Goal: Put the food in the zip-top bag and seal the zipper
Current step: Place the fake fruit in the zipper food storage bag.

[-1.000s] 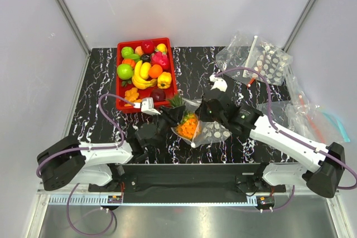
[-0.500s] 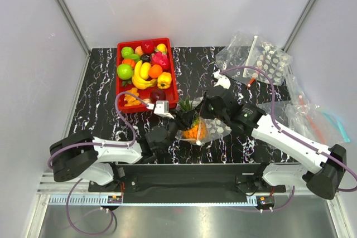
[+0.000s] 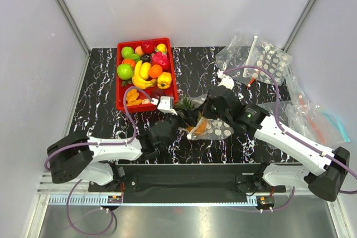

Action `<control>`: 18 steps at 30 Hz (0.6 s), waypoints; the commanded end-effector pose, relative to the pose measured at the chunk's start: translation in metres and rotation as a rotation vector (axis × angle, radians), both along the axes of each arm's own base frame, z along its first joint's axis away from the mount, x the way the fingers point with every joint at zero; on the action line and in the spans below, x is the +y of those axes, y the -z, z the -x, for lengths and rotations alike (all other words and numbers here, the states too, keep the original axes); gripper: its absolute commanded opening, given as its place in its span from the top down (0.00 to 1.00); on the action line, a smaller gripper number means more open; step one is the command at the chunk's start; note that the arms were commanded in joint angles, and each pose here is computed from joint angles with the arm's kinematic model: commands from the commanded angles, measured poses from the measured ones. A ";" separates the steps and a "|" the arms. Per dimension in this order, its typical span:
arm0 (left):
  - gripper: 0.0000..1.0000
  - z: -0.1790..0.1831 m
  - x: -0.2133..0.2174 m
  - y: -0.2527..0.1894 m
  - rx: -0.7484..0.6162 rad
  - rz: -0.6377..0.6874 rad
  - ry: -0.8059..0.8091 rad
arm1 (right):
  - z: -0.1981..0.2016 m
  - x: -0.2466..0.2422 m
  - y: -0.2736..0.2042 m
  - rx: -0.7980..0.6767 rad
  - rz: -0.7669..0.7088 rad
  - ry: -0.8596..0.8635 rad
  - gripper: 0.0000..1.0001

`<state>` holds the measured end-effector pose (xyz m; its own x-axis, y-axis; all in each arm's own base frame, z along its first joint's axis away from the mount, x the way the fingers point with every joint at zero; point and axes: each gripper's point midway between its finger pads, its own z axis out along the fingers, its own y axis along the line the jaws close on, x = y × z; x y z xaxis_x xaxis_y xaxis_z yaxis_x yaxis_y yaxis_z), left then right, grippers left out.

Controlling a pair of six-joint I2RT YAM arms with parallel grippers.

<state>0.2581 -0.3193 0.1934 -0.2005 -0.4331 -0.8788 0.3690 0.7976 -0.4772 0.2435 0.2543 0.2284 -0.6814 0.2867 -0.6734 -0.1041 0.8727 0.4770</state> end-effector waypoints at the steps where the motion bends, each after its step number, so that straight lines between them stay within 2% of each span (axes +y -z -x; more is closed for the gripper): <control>1: 0.03 0.012 -0.019 -0.063 -0.045 0.107 0.147 | -0.011 -0.003 -0.027 -0.068 -0.061 0.054 1.00; 10: 0.06 0.033 -0.022 -0.080 0.080 0.101 0.311 | -0.021 -0.027 -0.024 -0.081 -0.080 0.120 1.00; 16: 0.05 0.015 0.007 -0.092 0.137 0.029 0.321 | -0.022 -0.034 -0.015 -0.072 -0.081 0.132 1.00; 18: 0.05 0.005 0.028 -0.088 0.161 -0.021 0.288 | -0.022 -0.035 -0.013 -0.072 -0.083 0.134 1.00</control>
